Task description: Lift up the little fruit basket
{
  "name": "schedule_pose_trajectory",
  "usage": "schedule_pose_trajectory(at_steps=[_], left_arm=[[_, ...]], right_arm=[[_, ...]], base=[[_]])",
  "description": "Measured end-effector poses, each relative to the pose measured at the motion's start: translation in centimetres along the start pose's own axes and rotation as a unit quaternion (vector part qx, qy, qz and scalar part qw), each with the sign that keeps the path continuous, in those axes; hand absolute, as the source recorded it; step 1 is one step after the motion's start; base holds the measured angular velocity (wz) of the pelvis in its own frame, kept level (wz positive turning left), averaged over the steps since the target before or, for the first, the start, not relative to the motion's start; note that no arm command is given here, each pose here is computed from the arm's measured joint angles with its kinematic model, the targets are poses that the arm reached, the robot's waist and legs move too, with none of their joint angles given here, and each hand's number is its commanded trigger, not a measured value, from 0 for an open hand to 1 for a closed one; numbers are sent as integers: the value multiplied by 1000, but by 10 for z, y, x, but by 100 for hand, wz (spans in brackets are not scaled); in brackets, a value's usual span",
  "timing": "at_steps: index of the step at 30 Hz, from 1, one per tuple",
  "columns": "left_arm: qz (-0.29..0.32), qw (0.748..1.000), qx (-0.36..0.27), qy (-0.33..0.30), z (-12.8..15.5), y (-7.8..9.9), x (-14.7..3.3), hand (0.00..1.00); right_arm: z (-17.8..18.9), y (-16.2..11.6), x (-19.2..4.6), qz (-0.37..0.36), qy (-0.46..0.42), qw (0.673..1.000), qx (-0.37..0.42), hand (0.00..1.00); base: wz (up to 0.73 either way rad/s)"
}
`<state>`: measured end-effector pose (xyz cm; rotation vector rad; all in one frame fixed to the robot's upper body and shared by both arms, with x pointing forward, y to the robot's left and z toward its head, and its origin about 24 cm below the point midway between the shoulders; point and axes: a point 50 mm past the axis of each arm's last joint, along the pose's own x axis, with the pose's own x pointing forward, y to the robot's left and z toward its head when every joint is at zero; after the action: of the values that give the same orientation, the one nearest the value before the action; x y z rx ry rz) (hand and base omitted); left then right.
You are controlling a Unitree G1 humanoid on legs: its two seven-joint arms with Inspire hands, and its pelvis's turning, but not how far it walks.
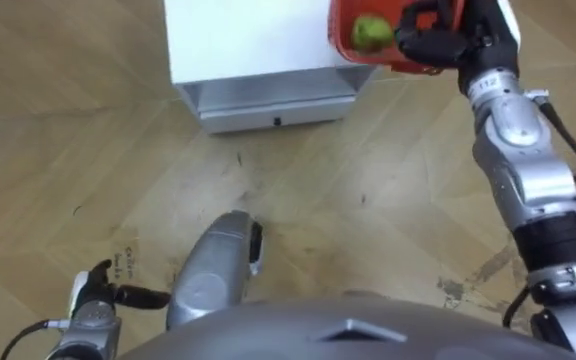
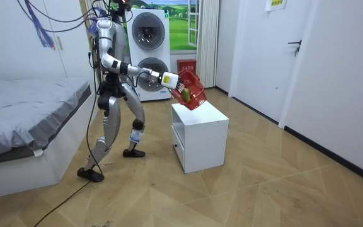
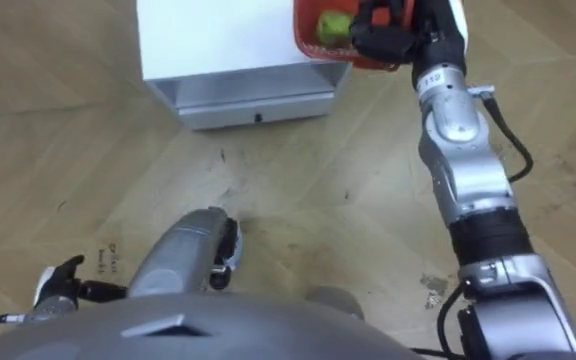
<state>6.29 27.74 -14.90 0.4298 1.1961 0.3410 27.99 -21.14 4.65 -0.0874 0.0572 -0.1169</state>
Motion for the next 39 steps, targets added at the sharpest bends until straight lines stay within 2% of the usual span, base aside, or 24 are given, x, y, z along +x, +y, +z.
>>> schedule_pose_trajectory(at_steps=[2,3,4,7,11,15,24,31,39], left_arm=[[-2,1000,-3,-12,7,-2,0,0],[-17,999,1,-27,16,-13,-1,0],[-22,999,6,-30,18,-15,-1,0],[-14,1000,-3,-5,7,-9,-2,0],[-4,1000,-5,2,4,-2,-2,0],[-8,1000,-6,-20,21,-5,0,0],[-22,999,-11,-28,22,-17,-3,0],[-40,999,-7,1,1,-19,-6,0],[-54,998,-5,20,-19,-21,-10,0]], right_arm=[[5,-6,1,-12,-15,1000,4,100],[11,-17,2,-29,-31,999,1,100],[11,-18,3,-38,-30,999,3,100],[-1,0,-3,-4,-14,1000,4,100],[-5,6,-6,11,-7,1000,16,100],[-5,6,-6,21,-9,1000,8,100],[-15,14,-11,50,23,998,-2,100],[-17,25,-13,106,28,994,3,100],[-23,28,-15,120,37,992,9,100]], base=[[41],[65],[49],[-21],[16],[2],[17],[20],[9]])
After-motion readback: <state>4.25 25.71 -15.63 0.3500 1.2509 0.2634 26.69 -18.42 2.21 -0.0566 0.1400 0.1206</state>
